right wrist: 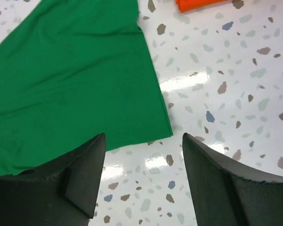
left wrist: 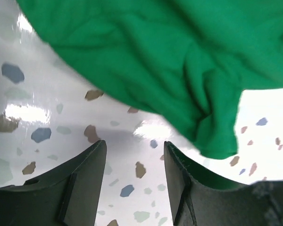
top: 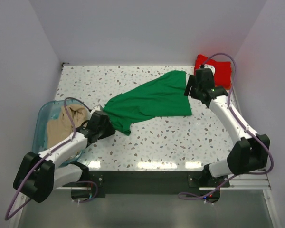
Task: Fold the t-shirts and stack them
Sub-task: Flatten the tshirt out
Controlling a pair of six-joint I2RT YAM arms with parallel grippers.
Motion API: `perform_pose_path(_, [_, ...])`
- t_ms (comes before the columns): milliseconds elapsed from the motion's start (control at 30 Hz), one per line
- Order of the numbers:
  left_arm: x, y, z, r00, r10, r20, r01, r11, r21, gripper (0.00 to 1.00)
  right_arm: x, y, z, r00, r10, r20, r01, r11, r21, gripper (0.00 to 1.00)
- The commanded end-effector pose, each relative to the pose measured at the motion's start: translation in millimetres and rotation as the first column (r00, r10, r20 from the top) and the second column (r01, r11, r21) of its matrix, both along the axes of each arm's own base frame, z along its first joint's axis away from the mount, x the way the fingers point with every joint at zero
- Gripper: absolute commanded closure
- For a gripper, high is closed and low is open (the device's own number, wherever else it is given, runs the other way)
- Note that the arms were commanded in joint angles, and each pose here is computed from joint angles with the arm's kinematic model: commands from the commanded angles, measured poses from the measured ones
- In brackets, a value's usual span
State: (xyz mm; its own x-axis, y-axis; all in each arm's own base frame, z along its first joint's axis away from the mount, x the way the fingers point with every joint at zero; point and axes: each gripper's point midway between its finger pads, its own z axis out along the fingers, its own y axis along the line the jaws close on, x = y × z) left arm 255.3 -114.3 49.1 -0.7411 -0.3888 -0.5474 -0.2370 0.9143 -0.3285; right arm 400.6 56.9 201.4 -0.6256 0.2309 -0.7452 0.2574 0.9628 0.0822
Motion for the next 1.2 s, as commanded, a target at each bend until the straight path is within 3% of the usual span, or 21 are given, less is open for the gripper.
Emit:
perform_pose_path(0, [11, -11, 6, 0.992, 0.061, 0.106, -0.052, 0.995, -0.083, 0.43, -13, 15, -10, 0.997, 0.024, 0.076, -0.033, 0.993, 0.111, 0.31])
perform_pose_path(67, [8, -20, -2, 0.995, 0.034, 0.089, -0.026, 0.995, -0.095, 0.4, -21, 19, -11, 0.994, 0.032, 0.108, -0.048, 0.987, 0.151, 0.31])
perform_pose_path(233, [13, -36, -3, 0.994, 0.015, 0.106, -0.007, 0.997, -0.074, 0.36, -43, 25, -53, 0.998, 0.056, 0.032, -0.061, 0.983, 0.173, 0.32])
perform_pose_path(700, [40, -15, -22, 0.983, 0.162, 0.082, -0.169, 0.981, 0.092, 0.43, -46, 29, -104, 0.997, 0.057, -0.051, -0.049, 0.989, 0.143, 0.32])
perform_pose_path(900, [46, -12, -29, 0.984, 0.171, 0.052, -0.178, 0.971, 0.163, 0.61, -24, 32, -121, 0.994, 0.044, -0.102, -0.032, 0.993, 0.112, 0.31])
perform_pose_path(1000, [43, -5, -26, 0.982, 0.182, 0.051, -0.189, 0.963, 0.19, 0.83, -14, 28, -122, 0.993, 0.026, -0.112, -0.017, 0.997, 0.082, 0.31])
perform_pose_path(1167, [28, 9, -8, 0.978, 0.195, 0.078, -0.207, 0.959, 0.194, 0.98, 0, 15, -119, 0.992, -0.018, -0.123, 0.017, 1.0, -0.01, 0.3])
